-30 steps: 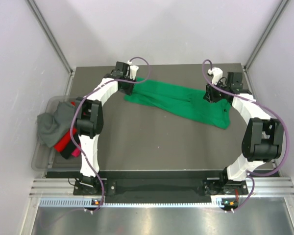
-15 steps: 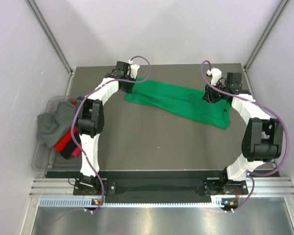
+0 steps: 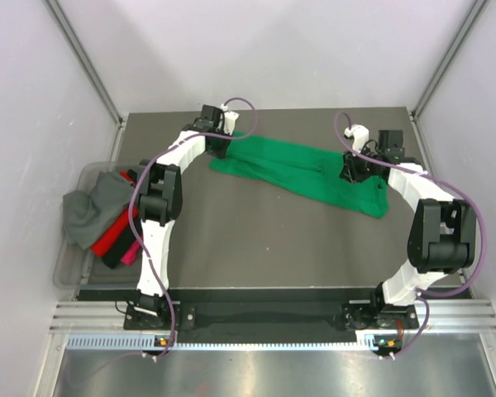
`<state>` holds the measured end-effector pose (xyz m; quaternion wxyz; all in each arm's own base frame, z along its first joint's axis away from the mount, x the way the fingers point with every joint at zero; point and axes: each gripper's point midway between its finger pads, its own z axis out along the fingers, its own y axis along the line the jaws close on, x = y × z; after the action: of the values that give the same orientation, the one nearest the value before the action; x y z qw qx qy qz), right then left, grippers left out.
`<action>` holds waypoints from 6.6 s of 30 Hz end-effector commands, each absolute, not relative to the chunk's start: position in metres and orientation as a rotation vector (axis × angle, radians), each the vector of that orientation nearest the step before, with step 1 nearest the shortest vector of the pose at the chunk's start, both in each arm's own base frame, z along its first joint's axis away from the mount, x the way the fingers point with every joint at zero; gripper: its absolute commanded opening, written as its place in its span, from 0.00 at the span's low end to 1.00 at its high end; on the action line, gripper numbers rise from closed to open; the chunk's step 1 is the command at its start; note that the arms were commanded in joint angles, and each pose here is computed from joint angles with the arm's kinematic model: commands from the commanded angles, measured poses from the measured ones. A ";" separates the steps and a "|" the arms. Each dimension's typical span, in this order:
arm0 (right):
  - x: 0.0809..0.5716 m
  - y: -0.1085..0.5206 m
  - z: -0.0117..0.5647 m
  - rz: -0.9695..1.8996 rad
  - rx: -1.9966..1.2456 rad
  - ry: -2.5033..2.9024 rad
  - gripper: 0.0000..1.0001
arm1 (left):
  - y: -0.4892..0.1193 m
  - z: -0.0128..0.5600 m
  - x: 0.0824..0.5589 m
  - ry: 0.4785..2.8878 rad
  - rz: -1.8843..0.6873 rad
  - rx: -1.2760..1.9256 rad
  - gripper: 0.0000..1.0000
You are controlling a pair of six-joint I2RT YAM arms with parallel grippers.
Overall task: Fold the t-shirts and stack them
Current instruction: Fold the tshirt
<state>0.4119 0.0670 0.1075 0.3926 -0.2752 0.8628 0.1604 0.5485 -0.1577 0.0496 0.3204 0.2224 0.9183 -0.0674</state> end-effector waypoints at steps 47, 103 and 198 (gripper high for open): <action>0.383 -0.035 0.107 0.453 -0.091 2.379 0.54 | -0.154 0.094 0.499 2.164 0.009 0.992 0.65; 0.430 -0.105 0.044 0.243 0.063 2.541 0.52 | -0.109 0.035 0.390 2.638 -0.224 0.796 0.00; 0.672 0.114 0.073 -0.128 -0.628 2.087 0.00 | -0.230 0.070 0.225 2.439 -0.403 1.600 0.51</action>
<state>0.6706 0.1116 0.0425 0.4380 -0.2583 0.8593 -0.0561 0.2192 -0.2170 0.0496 0.0759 0.5358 0.8321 -0.1216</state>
